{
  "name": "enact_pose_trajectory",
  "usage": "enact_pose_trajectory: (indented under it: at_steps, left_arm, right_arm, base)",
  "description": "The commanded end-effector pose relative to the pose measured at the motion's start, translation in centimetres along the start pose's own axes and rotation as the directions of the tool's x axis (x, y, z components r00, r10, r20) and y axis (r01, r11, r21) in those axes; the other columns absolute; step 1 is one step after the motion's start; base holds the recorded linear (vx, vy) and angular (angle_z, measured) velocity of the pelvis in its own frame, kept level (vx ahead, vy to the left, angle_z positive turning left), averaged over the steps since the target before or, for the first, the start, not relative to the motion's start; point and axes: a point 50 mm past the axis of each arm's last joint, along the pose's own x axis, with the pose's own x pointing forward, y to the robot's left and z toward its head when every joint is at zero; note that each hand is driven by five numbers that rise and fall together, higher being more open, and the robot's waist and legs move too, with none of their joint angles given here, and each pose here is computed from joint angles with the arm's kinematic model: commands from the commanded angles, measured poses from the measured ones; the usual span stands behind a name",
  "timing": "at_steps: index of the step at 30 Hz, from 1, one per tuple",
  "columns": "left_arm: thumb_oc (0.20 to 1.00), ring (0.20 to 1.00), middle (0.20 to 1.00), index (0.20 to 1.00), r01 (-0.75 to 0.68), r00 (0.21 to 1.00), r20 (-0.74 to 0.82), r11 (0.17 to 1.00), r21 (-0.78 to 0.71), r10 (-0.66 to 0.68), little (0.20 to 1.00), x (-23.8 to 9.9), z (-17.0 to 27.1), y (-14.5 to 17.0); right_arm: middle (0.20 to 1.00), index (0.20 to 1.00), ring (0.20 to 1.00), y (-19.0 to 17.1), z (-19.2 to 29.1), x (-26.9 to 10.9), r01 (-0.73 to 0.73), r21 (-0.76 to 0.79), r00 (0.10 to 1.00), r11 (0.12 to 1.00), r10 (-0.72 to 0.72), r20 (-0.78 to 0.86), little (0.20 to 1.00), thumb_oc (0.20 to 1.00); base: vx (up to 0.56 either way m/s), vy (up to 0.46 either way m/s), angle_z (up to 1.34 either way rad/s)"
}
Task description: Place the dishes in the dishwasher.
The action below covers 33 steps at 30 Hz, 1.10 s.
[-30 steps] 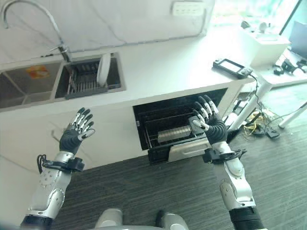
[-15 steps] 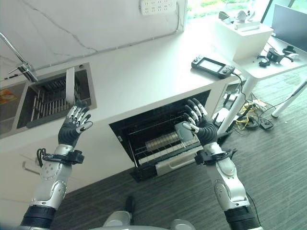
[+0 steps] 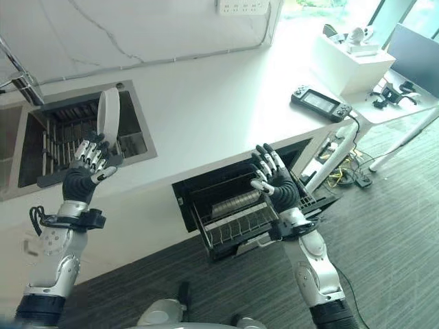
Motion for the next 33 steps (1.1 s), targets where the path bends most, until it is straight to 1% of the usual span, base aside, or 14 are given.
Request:
enact_pose_trajectory:
  at_steps: [1, 4, 5, 10, 13, 16, 19, 22, 25, 27, 28, 30, 33]
  left_arm:
    - [1.0, 1.0, 1.0, 1.0, 0.068, 0.989, 0.128, 0.995, 0.07, -0.076, 1.0, 1.5, 2.2, -0.8]
    - [1.0, 1.0, 1.0, 1.0, 0.077, 0.989, 0.122, 0.996, 0.052, -0.083, 1.0, 1.1, 1.9, -1.0]
    - [1.0, 1.0, 1.0, 1.0, 0.07, 0.99, 0.121, 0.996, 0.058, -0.076, 1.0, 0.7, 2.0, -0.9]
    - [1.0, 1.0, 1.0, 1.0, 0.057, 0.991, 0.118, 0.998, 0.039, -0.061, 1.0, 0.9, 2.0, -0.5]
    - [1.0, 1.0, 1.0, 1.0, 0.119, 0.984, 0.128, 0.993, 0.028, -0.121, 1.0, 1.9, 1.8, -1.9]
    - [1.0, 1.0, 1.0, 1.0, 0.174, 0.977, 0.12, 0.984, 0.027, -0.176, 1.0, 2.3, 1.9, -2.2]
    - [1.0, 1.0, 1.0, 1.0, 0.178, 0.976, 0.123, 0.983, 0.043, -0.181, 1.0, 2.6, 2.6, -1.8]
    - [1.0, 1.0, 1.0, 1.0, 0.192, 0.975, 0.108, 0.98, 0.05, -0.196, 1.0, 2.8, 2.7, -2.1]
    - [1.0, 1.0, 1.0, 1.0, 0.167, 0.979, 0.101, 0.981, 0.094, -0.176, 1.0, 2.0, 2.9, -1.2]
    - [1.0, 1.0, 1.0, 1.0, 0.163, 0.978, 0.117, 0.981, 0.11, -0.175, 1.0, 2.3, 3.4, -1.3]
    - [1.0, 1.0, 1.0, 1.0, 0.15, 0.979, 0.125, 0.984, 0.1, -0.163, 1.0, 2.2, 3.3, -1.5]
    - [1.0, 1.0, 1.0, 1.0, 0.184, 0.974, 0.114, 0.978, 0.101, -0.195, 1.0, 1.7, 3.0, -2.1]
    - [1.0, 1.0, 1.0, 1.0, 0.181, 0.976, 0.111, 0.981, 0.069, -0.188, 1.0, 1.9, 2.8, -2.0]
  right_arm:
    - [1.0, 1.0, 1.0, -0.2, 3.3, 0.9, 0.0, -0.032, 0.985, 0.999, 0.005, 0.171, 1.0, 1.0]
    - [1.0, 1.0, 1.0, -0.4, 3.4, 0.9, 0.001, -0.048, 0.989, 0.999, 0.007, 0.149, 1.0, 1.0]
    - [1.0, 1.0, 1.0, 0.0, 3.1, 1.4, -0.016, -0.05, 0.99, 0.999, 0.023, 0.141, 1.0, 1.0]
    - [1.0, 1.0, 1.0, -0.1, 3.4, 1.2, -0.029, -0.066, 0.992, 0.997, 0.037, 0.12, 1.0, 1.0]
    - [1.0, 1.0, 1.0, -0.7, 3.5, 1.0, 0.007, -0.083, 0.991, 0.997, 0.005, 0.137, 1.0, 1.0]
    - [1.0, 1.0, 1.0, -1.6, 4.3, 0.4, 0.057, -0.06, 0.986, 0.997, -0.046, 0.162, 1.0, 1.0]
    - [1.0, 1.0, 1.0, -1.3, 4.1, 0.3, 0.054, -0.053, 0.983, 0.997, -0.044, 0.177, 1.0, 1.0]
    - [1.0, 1.0, 1.0, -1.0, 4.0, 0.6, 0.068, -0.035, 0.982, 0.997, -0.06, 0.181, 1.0, 1.0]
    - [1.0, 1.0, 1.0, -0.1, 3.4, 0.7, 0.002, -0.013, 0.986, 1.0, 0.0, 0.168, 1.0, 1.0]
    - [1.0, 1.0, 1.0, 0.1, 3.5, 1.0, -0.017, -0.013, 0.983, 1.0, 0.019, 0.181, 1.0, 1.0]
    - [1.0, 1.0, 1.0, 0.5, 3.6, 1.3, -0.029, -0.014, 0.981, 0.999, 0.031, 0.189, 1.0, 1.0]
    - [1.0, 1.0, 1.0, 0.1, 4.1, 1.1, -0.017, -0.021, 0.978, 1.0, 0.021, 0.208, 1.0, 1.0]
    - [1.0, 1.0, 1.0, -0.1, 4.4, 1.2, -0.019, -0.033, 0.981, 0.999, 0.025, 0.191, 1.0, 1.0]
  base:
    - [-0.1, -0.017, 0.31]
    - [-0.04, 0.083, 0.39]
    - [0.02, 0.198, 0.19]
    - [0.09, 0.265, -0.16]
    - [0.1, 0.407, -0.06]
    - [0.14, 0.334, 0.45]
    - [0.18, 0.334, 0.44]
    - [0.09, 0.188, -0.22]
    - [0.06, 0.01, -0.26]
    - [-0.04, -0.251, -0.44]
    - [-0.04, -0.347, -0.04]
    - [0.01, -0.175, 0.14]
    - [0.06, 0.02, 0.1]
